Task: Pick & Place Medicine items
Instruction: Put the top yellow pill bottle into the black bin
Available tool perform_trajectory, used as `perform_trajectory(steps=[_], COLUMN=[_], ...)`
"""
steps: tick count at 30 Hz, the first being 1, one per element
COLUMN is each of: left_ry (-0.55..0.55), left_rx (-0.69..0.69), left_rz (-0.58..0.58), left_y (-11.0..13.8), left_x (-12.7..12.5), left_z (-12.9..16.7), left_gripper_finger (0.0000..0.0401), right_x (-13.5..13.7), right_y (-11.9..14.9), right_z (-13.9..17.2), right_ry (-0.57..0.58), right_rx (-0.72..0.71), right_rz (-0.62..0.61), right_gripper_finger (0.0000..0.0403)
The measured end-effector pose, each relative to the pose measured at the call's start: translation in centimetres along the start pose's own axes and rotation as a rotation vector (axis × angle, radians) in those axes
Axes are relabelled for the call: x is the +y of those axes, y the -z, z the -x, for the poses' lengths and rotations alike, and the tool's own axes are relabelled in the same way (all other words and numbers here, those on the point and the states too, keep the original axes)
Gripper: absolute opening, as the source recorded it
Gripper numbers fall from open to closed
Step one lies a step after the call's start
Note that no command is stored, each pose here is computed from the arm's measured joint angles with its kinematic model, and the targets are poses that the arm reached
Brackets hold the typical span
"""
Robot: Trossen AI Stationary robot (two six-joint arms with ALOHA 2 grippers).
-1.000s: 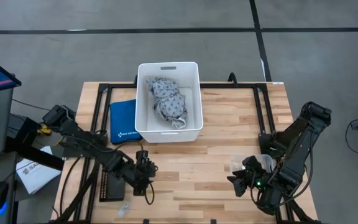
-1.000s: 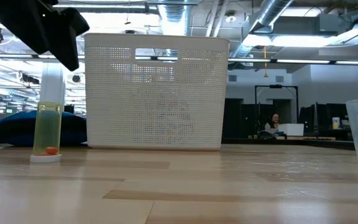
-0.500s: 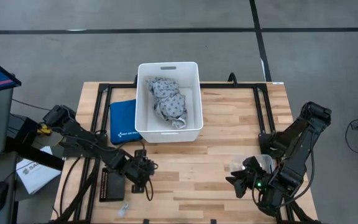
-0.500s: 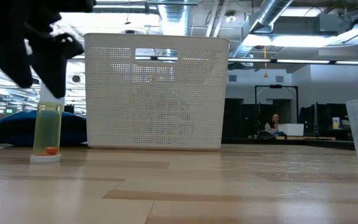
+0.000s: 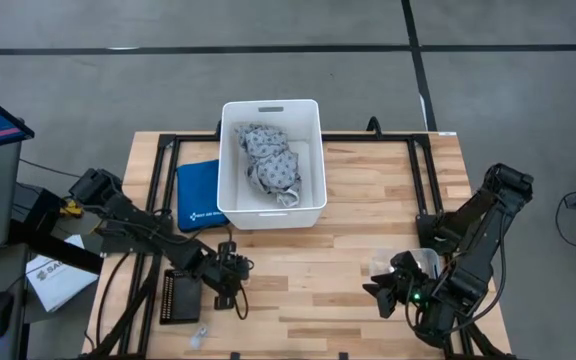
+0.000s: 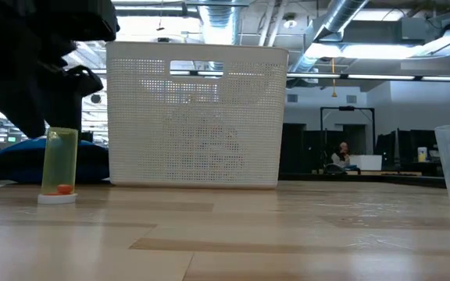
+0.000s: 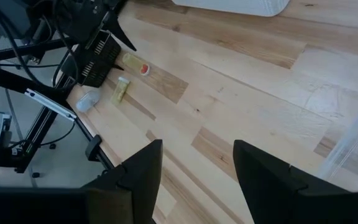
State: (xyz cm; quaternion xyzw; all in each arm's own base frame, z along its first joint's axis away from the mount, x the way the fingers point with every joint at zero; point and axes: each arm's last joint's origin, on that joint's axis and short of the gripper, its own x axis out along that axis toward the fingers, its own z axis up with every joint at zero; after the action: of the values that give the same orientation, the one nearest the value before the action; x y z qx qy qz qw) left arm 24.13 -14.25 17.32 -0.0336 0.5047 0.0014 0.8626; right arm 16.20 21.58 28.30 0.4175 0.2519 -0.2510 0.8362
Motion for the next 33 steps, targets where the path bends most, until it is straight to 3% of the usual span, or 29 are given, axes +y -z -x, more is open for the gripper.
perform_trajectory(steps=[8,21,27,33], left_ry=[0.001,0.029,0.053,0.097], left_rx=[-0.016,0.001,-0.039,-0.090], left_rz=[0.023,0.024,0.034,0.089], left_y=[-0.2,-0.2,-0.5,-0.6], left_x=[0.4,0.3,0.5,1.4], left_z=[-0.2,-0.2,1.2,4.9], left_gripper_finger=[0.0184,0.0087,0.0094,0.0091], right_x=[0.0,0.0,0.1,0.1], right_y=[0.0,0.0,0.0,0.0], right_z=[0.0,0.0,0.0,0.0], right_ry=[0.000,-0.001,-0.004,-0.009], right_rx=[0.002,0.003,0.004,0.007], right_rz=[-0.006,-0.010,-0.014,-0.020], right_gripper_finger=[0.0193,0.0193,0.0193,0.0193])
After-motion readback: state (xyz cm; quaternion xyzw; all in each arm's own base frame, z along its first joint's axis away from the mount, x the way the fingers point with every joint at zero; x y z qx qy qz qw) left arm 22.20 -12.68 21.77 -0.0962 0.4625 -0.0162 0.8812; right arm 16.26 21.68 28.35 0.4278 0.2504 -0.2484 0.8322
